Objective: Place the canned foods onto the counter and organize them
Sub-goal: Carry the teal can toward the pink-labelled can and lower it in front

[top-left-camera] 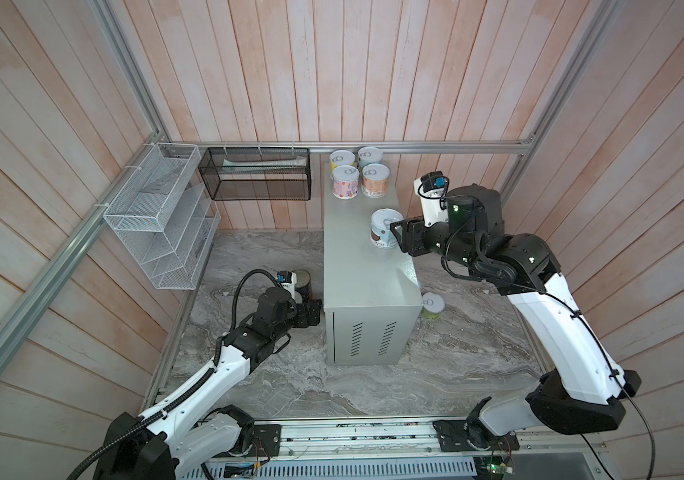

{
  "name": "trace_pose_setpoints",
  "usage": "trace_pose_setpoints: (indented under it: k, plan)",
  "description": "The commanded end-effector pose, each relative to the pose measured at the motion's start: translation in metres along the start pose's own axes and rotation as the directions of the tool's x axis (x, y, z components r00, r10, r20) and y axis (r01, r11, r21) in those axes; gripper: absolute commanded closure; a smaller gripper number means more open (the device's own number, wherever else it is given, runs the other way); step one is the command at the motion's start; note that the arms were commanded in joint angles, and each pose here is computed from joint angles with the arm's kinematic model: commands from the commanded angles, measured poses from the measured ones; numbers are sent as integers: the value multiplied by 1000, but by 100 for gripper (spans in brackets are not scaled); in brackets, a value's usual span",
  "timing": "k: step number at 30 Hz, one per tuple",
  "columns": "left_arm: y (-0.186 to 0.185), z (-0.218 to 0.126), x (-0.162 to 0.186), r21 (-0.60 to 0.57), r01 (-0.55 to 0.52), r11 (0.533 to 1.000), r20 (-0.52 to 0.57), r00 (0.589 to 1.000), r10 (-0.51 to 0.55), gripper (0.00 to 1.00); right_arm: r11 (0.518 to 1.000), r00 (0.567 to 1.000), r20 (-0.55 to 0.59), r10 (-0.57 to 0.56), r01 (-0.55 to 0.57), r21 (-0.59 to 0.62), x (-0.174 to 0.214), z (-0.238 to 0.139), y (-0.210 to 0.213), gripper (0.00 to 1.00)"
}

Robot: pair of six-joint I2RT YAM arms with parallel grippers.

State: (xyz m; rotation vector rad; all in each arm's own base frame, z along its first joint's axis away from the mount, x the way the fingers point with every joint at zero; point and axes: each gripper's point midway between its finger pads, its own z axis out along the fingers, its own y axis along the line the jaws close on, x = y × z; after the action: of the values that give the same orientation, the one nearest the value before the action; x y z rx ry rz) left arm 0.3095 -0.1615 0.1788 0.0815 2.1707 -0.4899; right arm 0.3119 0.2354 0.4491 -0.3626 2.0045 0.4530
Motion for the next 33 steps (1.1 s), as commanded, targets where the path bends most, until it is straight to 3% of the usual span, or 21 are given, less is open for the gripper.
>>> trace_pose_setpoints:
  k: [1, 12, 33]
  plan:
    - [-1, 2, -2, 9, -13, 1000, 11, 1000, 12, 0, 999, 999, -3, 36, -36, -32, 8, 10, 7, 40]
    - [-1, 7, 1, 17, -2, 1000, 5, 1000, 2, 0, 996, 996, -29, 83, -83, -14, 33, 40, -9, 40]
    - [1, 13, 9, 16, 6, 1000, -12, 1000, -5, 1, 996, 992, 84, 94, -95, 1, 11, 71, -39, 41]
